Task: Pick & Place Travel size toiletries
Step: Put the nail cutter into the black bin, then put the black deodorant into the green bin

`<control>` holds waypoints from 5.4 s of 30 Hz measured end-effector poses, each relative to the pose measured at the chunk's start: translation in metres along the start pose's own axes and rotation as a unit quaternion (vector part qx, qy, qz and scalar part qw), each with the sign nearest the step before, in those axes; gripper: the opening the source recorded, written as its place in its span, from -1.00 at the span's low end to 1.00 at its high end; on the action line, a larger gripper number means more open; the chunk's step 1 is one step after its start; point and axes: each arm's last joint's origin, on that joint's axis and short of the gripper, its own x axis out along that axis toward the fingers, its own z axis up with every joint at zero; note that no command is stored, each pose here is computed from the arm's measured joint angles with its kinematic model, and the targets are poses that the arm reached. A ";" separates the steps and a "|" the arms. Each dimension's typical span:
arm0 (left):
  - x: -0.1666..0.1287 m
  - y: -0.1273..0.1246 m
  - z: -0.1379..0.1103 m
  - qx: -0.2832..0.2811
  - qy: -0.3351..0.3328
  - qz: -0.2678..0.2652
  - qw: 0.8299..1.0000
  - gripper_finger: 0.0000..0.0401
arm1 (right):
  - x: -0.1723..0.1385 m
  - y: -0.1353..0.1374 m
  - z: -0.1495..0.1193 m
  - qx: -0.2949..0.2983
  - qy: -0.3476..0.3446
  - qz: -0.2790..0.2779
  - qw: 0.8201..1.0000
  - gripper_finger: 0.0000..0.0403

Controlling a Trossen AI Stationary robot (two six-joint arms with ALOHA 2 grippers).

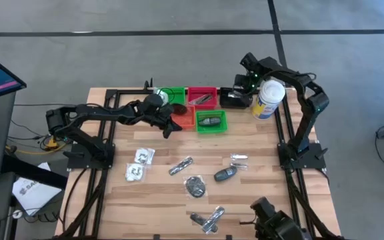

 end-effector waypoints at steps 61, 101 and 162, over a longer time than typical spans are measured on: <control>0.001 -0.001 -0.001 0.004 0.001 0.001 1.000 -1.00 | 0.036 0.016 0.005 -0.014 0.036 -0.042 0.998 -0.33; 0.000 0.000 0.000 0.004 -0.001 0.001 1.000 -1.00 | -0.076 0.030 0.097 -0.019 -0.110 -0.166 0.980 -0.34; 0.035 -0.120 -0.051 -0.079 -0.094 0.048 0.991 -1.00 | -0.127 0.305 0.013 -0.072 -0.112 0.131 0.982 -0.41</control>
